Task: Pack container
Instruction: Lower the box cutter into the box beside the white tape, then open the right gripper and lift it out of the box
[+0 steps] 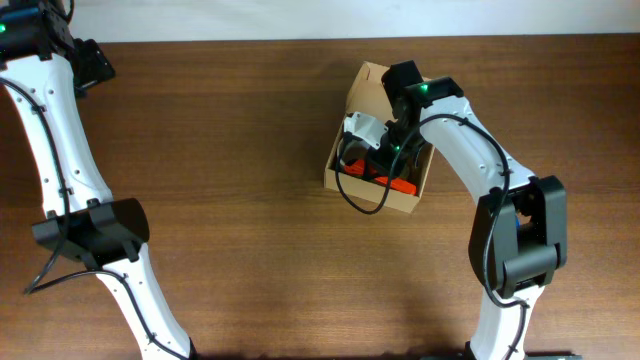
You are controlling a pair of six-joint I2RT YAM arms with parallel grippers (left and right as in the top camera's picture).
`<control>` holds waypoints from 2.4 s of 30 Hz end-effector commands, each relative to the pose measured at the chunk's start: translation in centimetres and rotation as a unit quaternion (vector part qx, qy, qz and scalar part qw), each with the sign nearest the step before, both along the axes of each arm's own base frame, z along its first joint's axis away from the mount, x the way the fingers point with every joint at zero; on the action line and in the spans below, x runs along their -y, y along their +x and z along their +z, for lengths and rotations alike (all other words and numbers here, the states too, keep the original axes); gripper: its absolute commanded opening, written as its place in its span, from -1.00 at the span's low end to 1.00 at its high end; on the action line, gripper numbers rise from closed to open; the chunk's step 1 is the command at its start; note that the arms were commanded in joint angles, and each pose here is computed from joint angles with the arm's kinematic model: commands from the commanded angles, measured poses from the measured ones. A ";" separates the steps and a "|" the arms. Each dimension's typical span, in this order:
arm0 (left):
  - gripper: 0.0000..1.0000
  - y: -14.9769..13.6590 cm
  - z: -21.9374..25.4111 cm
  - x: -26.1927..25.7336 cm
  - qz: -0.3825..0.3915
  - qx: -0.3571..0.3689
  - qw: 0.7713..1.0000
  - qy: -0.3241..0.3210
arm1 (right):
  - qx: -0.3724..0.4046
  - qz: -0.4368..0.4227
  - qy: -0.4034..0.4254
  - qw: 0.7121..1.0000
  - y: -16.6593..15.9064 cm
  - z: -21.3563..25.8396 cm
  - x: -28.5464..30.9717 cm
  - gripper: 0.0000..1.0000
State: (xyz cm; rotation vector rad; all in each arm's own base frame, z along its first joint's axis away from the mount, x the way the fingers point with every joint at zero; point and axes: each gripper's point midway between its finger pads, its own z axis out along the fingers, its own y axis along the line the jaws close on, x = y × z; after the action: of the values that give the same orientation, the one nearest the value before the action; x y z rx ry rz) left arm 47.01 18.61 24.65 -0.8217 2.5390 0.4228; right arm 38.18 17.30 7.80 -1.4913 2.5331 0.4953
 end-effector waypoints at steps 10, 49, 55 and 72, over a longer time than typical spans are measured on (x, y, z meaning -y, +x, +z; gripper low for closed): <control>0.99 0.0 -0.4 -0.2 -0.002 -0.005 1.000 -0.002 | -0.049 0.011 0.001 0.999 -1.5 -2.1 -0.5 -0.93; 1.00 0.0 -0.4 -0.2 -0.002 -0.005 1.000 -0.002 | 0.000 -0.013 0.012 1.000 1.6 1.1 -1.4 0.18; 1.00 0.0 -0.4 -0.2 -0.002 -0.005 1.000 -0.002 | 0.050 -0.067 0.008 0.996 3.8 5.9 -1.2 0.22; 1.00 0.0 -0.4 -0.2 -0.002 -0.005 1.000 -0.002 | 0.202 -0.411 -0.043 0.888 4.2 20.8 16.7 -0.17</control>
State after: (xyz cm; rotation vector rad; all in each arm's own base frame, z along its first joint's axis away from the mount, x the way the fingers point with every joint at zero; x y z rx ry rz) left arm 47.01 18.61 24.65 -0.8218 2.5389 0.4233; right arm 42.95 5.14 26.30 -0.6148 2.5327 0.0106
